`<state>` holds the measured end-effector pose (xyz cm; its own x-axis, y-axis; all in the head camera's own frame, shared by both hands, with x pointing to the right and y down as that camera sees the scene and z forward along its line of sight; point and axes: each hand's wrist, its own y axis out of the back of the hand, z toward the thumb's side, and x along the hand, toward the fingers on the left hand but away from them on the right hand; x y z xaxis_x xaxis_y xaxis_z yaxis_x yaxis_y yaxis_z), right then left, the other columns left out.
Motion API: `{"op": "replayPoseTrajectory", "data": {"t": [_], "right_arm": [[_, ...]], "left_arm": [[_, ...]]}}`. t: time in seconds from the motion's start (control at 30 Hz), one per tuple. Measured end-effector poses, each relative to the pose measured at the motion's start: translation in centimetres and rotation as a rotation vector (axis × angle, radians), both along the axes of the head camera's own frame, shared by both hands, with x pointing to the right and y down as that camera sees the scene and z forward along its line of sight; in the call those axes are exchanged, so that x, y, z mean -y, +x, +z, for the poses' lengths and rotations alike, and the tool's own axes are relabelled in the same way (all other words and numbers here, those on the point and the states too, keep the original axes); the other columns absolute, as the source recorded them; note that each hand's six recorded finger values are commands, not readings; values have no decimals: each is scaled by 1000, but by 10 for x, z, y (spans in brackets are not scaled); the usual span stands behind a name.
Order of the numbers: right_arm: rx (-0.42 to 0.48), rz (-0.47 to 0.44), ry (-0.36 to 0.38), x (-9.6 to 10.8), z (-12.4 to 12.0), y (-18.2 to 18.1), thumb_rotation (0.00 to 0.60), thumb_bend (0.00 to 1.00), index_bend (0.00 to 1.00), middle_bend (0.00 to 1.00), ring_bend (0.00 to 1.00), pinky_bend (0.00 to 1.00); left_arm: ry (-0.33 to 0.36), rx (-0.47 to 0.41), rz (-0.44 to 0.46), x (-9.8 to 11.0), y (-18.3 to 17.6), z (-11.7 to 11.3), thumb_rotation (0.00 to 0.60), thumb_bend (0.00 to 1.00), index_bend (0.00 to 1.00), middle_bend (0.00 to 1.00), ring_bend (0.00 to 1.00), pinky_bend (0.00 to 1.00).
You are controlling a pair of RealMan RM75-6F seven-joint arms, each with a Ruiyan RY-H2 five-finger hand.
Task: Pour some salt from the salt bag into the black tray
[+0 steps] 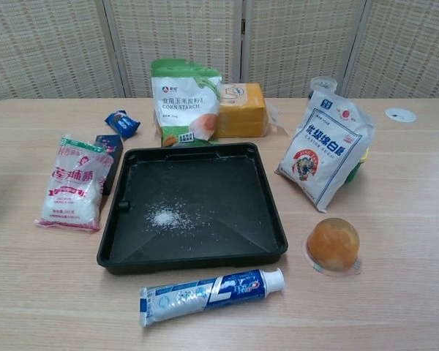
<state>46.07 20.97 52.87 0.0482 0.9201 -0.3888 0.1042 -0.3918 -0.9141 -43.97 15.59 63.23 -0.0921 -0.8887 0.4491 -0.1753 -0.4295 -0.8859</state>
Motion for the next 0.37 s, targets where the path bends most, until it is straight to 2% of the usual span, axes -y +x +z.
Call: {"op": "replayPoseTrajectory", "data": {"t": [0.13, 0.37], "right_arm": [[48, -32, 2, 3, 4, -5, 600, 420, 42, 75, 134, 37], [76, -50, -5, 5, 9, -11, 600, 421, 46, 89, 133, 37]], "left_arm": [[19, 47, -44, -21, -10, -17, 600, 563, 51, 58, 94, 152], [18, 51, -58, -54, -12, -42, 600, 563, 55, 58, 95, 138]]}}
